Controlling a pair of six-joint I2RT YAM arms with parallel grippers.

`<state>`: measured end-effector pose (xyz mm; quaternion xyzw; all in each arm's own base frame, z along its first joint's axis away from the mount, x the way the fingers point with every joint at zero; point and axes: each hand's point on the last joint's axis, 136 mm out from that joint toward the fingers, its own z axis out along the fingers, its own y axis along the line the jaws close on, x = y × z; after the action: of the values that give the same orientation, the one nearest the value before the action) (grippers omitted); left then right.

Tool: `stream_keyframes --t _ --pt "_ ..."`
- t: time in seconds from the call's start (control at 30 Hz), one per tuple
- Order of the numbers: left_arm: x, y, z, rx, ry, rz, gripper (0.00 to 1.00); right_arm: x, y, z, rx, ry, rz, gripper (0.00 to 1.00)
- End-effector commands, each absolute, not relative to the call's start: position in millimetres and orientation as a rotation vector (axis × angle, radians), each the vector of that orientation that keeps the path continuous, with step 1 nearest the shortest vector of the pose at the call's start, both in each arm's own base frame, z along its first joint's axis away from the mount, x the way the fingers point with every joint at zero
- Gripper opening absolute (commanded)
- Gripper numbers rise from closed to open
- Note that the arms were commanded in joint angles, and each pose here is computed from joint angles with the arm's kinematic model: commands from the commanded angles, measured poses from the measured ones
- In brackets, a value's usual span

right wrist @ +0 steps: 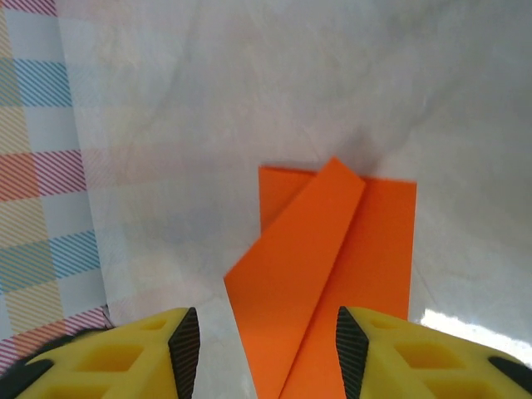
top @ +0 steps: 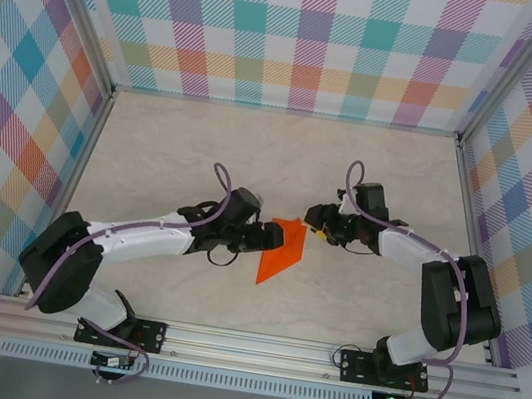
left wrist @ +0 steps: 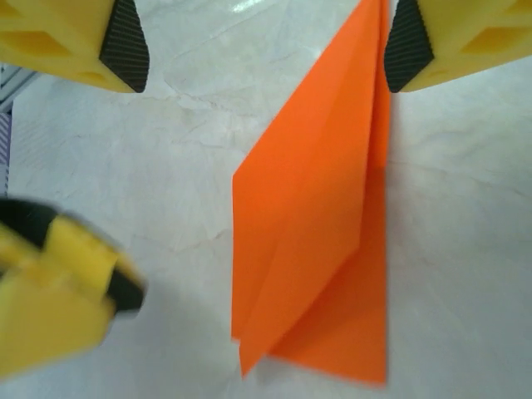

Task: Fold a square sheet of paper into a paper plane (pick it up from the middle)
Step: Turn over the paper at the center of the table.

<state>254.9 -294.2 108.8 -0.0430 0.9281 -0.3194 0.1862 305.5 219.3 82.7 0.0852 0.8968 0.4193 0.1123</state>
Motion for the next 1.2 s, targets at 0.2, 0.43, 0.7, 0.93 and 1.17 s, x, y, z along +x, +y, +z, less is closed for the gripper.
stream_keyframes --t 0.2,0.43,0.7,0.93,1.17 --pt "272 -249 109 -0.256 2.573 -0.776 0.98 290 256 53 0.272 2.748 1.215 0.44" --pt "270 -246 100 -0.267 2.613 -0.765 1.00 288 266 42 0.255 2.787 1.184 0.41" --pt "271 -245 90 -0.313 2.649 -0.775 1.00 284 281 40 0.208 2.802 1.232 0.38" --pt "272 -238 84 -0.346 2.666 -0.766 1.00 282 274 35 0.259 2.822 1.164 0.38" --pt "271 -237 83 -0.355 2.668 -0.770 1.00 285 260 33 0.306 2.818 1.042 0.42"
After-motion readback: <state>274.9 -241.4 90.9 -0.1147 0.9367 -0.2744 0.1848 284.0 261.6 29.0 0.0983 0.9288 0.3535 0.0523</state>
